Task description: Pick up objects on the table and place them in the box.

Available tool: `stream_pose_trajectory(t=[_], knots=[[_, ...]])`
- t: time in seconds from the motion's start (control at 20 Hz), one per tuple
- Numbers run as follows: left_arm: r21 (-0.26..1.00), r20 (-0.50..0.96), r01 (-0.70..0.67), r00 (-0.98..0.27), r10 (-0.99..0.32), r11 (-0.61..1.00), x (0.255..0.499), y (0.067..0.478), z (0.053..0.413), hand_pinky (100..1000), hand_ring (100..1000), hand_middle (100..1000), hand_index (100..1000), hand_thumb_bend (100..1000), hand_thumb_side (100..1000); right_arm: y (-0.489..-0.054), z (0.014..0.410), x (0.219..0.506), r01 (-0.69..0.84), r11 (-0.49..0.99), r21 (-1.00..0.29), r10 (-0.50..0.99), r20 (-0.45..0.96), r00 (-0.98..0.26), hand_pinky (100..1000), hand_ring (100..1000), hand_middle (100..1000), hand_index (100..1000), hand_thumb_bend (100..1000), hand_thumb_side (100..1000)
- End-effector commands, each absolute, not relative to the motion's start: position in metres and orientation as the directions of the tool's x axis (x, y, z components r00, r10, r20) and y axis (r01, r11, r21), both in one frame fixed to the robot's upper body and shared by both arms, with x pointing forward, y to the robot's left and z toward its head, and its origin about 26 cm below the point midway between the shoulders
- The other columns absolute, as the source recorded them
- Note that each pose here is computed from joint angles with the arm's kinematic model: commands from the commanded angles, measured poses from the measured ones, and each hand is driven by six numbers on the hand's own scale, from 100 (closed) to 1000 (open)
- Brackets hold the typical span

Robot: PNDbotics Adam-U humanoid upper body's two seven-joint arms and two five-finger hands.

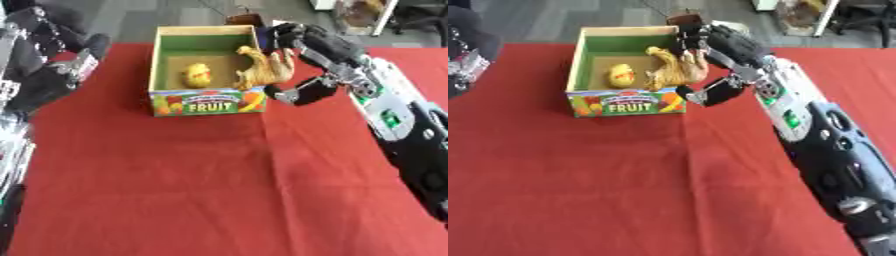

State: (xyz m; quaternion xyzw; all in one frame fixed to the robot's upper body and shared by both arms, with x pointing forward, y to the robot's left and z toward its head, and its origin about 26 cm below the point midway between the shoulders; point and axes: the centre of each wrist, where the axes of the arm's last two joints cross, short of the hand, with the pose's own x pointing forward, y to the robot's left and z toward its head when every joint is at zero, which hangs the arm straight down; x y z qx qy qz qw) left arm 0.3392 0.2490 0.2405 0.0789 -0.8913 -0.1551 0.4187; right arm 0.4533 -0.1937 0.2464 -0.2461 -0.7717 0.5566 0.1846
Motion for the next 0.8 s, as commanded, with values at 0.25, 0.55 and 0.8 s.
stream_pose_trajectory(t=[0.25, 0.55, 0.8], knots=[[0.335, 0.653, 0.024, -0.727, -0.213, 0.942, 0.331, 0.233, 0.267, 577, 523, 528, 661, 531, 291, -0.241, 0.279, 0.467, 0.28, 0.292, -0.914, 0.717, 0.016, -0.697, 781, 868, 598, 453, 226, 100], [0.35, 0.607, 0.084, -0.779, -0.158, 0.933, 0.324, 0.216, 0.28, 578, 524, 529, 662, 535, 287, -0.256, 0.285, 0.476, 0.366, 0.242, -0.898, 0.788, -0.038, -0.614, 787, 867, 617, 487, 233, 100], [0.366, 0.584, 0.121, -0.802, -0.126, 0.923, 0.319, 0.208, 0.286, 579, 524, 529, 662, 535, 287, -0.258, 0.273, 0.485, 0.357, 0.189, -0.915, 0.812, -0.059, -0.58, 798, 879, 644, 534, 221, 108]])
